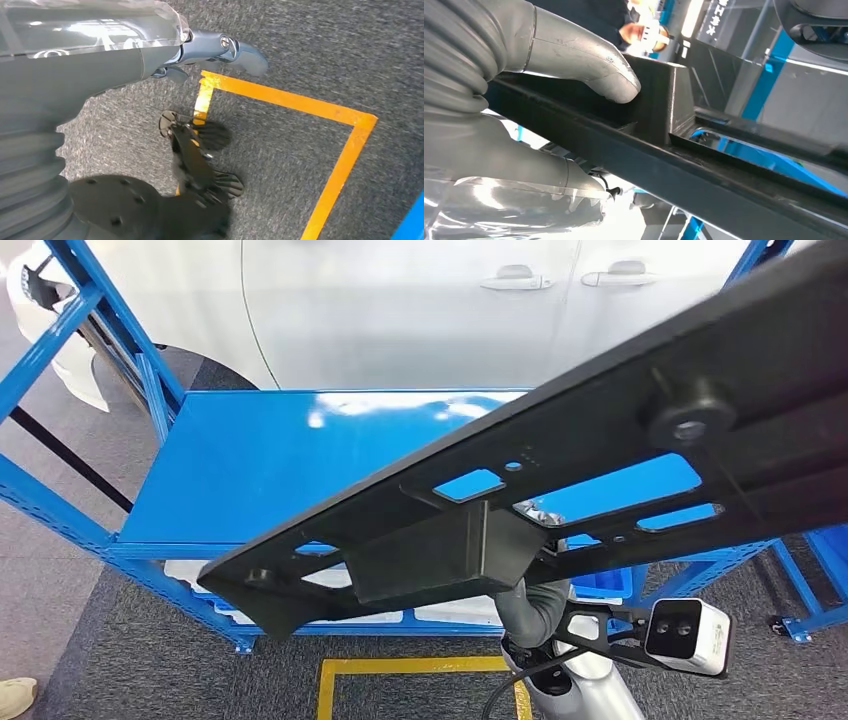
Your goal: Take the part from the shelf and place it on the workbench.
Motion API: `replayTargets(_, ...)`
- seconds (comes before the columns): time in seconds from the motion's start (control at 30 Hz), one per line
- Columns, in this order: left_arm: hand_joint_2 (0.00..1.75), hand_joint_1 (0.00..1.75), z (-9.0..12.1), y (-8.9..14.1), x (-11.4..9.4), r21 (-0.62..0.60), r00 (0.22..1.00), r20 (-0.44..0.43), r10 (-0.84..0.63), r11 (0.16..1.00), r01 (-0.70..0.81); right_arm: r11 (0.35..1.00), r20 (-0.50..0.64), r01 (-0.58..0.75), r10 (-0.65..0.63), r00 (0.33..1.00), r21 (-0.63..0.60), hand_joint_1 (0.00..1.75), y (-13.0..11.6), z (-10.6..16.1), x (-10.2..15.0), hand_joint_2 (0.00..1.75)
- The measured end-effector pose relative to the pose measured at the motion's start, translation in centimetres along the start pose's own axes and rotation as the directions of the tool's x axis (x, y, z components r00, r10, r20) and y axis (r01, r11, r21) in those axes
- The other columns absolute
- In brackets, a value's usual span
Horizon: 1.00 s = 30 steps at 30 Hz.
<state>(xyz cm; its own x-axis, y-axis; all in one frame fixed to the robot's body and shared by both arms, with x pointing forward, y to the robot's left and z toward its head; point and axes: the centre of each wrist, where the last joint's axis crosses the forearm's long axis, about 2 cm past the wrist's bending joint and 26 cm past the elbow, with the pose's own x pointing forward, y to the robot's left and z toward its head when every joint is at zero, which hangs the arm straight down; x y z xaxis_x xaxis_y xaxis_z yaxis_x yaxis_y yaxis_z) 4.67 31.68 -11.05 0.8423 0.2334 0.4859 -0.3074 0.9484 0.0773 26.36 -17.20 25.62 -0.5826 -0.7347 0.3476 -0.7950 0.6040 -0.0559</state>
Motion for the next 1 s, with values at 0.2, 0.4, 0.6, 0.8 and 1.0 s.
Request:
replayTargets(0.2,1.75,0.0,0.2,-0.4,-0.3,-0.012,0.999,-0.027,-0.022,1.0,0.021,0.999,-0.019,-0.051,0.051,0.999,-0.004,1.75,-0.6,0.6,0.6,1.75)
replayTargets(0.4,1.75,0.0,0.2,-0.5,-0.4,-0.016,0.998,-0.05,-0.037,0.999,0.036,0.996,-0.04,-0.088,0.087,0.995,-0.017,1.75,-2.1,1.4,1.8,1.75)
replayTargets(0.6,1.75,0.0,0.2,-0.6,-0.4,-0.018,0.998,-0.051,-0.039,0.999,0.038,0.995,-0.044,-0.103,0.102,0.994,-0.005,1.75,-2.6,1.5,2.3,1.75)
replayTargets(0.8,1.75,0.0,0.2,-0.5,-0.5,-0.016,0.997,-0.058,-0.041,0.999,0.04,0.995,-0.037,-0.098,0.098,0.995,-0.016,1.75,-2.9,1.4,2.5,1.75)
replayTargets(1.0,1.75,0.0,0.1,-0.1,-0.1,-0.001,0.997,-0.063,-0.035,0.999,0.035,0.997,-0.016,-0.069,0.069,0.997,-0.036,1.75,-3.8,0.9,3.0,1.75)
